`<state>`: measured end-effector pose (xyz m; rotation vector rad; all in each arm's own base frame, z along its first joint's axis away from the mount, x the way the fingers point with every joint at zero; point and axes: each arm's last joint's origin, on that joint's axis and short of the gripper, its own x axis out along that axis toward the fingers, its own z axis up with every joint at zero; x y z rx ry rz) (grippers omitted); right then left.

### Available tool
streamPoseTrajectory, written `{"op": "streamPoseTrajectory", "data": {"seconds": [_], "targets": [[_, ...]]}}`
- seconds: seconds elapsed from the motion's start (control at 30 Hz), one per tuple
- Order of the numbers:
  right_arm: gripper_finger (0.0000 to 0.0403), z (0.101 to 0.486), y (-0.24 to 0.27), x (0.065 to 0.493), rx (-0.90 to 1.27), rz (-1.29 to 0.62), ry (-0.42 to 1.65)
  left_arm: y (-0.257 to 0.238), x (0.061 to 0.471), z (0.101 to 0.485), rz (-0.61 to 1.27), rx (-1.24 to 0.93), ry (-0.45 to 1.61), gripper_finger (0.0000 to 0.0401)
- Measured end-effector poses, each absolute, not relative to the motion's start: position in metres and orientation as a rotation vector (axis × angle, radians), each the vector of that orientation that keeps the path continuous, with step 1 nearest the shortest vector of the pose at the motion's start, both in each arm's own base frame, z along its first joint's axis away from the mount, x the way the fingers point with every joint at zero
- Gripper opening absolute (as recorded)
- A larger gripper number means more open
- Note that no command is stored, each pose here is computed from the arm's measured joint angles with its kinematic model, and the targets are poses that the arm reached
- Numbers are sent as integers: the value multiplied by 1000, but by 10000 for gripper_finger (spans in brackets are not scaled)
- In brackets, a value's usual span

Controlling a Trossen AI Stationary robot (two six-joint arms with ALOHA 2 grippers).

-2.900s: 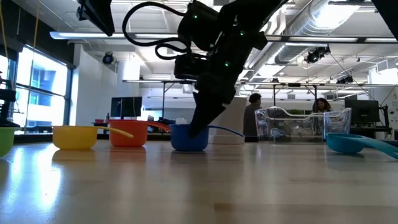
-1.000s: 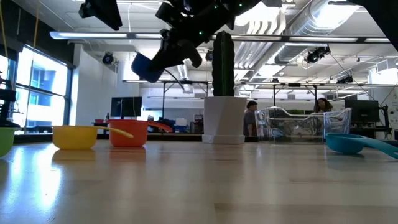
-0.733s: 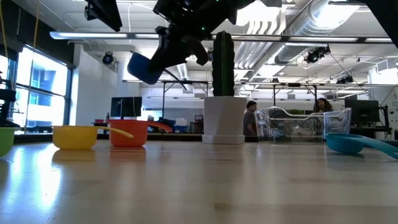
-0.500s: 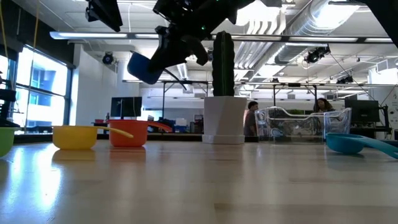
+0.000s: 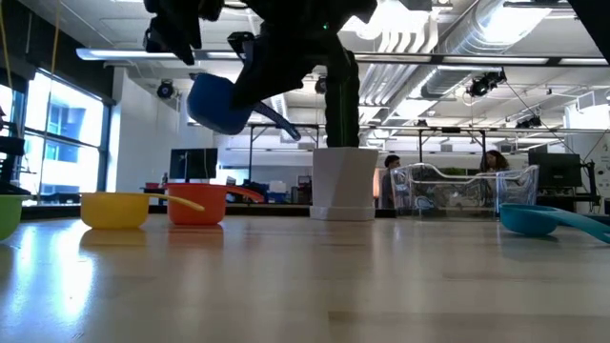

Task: Nest measuring cups in basket
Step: Stack the blue measuring cup on top of the red measuring cup

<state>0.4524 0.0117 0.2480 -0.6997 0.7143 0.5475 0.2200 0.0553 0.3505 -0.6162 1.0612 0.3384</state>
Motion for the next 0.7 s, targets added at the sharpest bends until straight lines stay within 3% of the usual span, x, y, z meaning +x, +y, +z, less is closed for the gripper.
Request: {"op": "streamPoseTrajectory", "data": {"seconds": [0.23,0.43,0.7], "targets": [[4,247,29,451,-772,489,763,58,238,335,385,-809,1127,147],[4,247,29,451,-779,493,764,58,251,321,298,-894,1204,147],[4,247,31,450,-798,555,736,56,268,302,229,-885,1306,147]]}}
